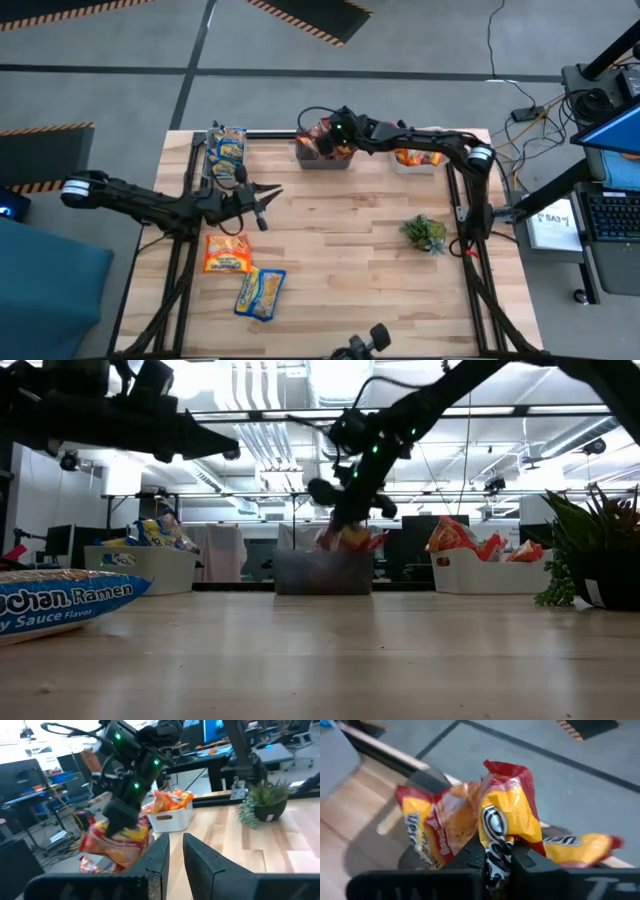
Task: Sort Maruchan noodles
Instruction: Put the red noodle pack into the black bin, then put the blue noodle pack into the gray bin, then put the orange noodle pack into the white bin
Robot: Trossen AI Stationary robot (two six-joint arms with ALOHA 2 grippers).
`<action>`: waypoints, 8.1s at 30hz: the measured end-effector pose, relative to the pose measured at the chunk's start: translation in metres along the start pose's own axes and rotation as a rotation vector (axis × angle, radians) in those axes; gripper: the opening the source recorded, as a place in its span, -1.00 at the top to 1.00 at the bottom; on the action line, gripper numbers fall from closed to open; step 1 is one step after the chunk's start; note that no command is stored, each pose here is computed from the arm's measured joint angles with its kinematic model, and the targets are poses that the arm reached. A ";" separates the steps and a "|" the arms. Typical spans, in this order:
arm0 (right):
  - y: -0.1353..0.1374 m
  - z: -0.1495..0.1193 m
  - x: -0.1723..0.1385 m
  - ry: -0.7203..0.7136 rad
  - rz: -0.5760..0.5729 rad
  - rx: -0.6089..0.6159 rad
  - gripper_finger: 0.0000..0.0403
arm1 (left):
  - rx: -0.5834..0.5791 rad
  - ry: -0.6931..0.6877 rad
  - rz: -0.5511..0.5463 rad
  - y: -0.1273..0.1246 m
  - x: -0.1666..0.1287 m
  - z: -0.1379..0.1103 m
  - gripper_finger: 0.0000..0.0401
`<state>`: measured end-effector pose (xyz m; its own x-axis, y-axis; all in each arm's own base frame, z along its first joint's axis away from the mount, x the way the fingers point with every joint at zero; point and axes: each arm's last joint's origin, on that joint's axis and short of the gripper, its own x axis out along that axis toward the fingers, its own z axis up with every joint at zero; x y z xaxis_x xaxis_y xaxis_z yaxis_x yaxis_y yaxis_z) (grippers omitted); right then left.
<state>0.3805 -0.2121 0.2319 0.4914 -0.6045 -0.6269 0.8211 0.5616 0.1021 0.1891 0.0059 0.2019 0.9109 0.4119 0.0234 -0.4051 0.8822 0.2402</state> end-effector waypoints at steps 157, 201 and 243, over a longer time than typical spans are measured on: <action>0.095 -0.135 -0.121 0.004 0.658 -0.336 0.03 | 0.261 1.123 0.535 0.125 0.029 -0.015 0.97; 0.085 -0.141 -0.115 0.103 0.609 -0.400 0.03 | -0.327 1.409 -0.113 -0.026 0.010 0.027 0.34; 0.111 -0.171 -0.146 0.059 0.753 -0.718 0.03 | 0.199 1.244 -0.238 -0.113 0.018 0.001 0.93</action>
<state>0.3508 0.0350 0.2029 0.7738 0.0597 -0.6306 -0.0678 0.9976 0.0112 0.2512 -0.0863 0.1764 0.2291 0.2796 -0.9324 -0.1262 0.9583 0.2564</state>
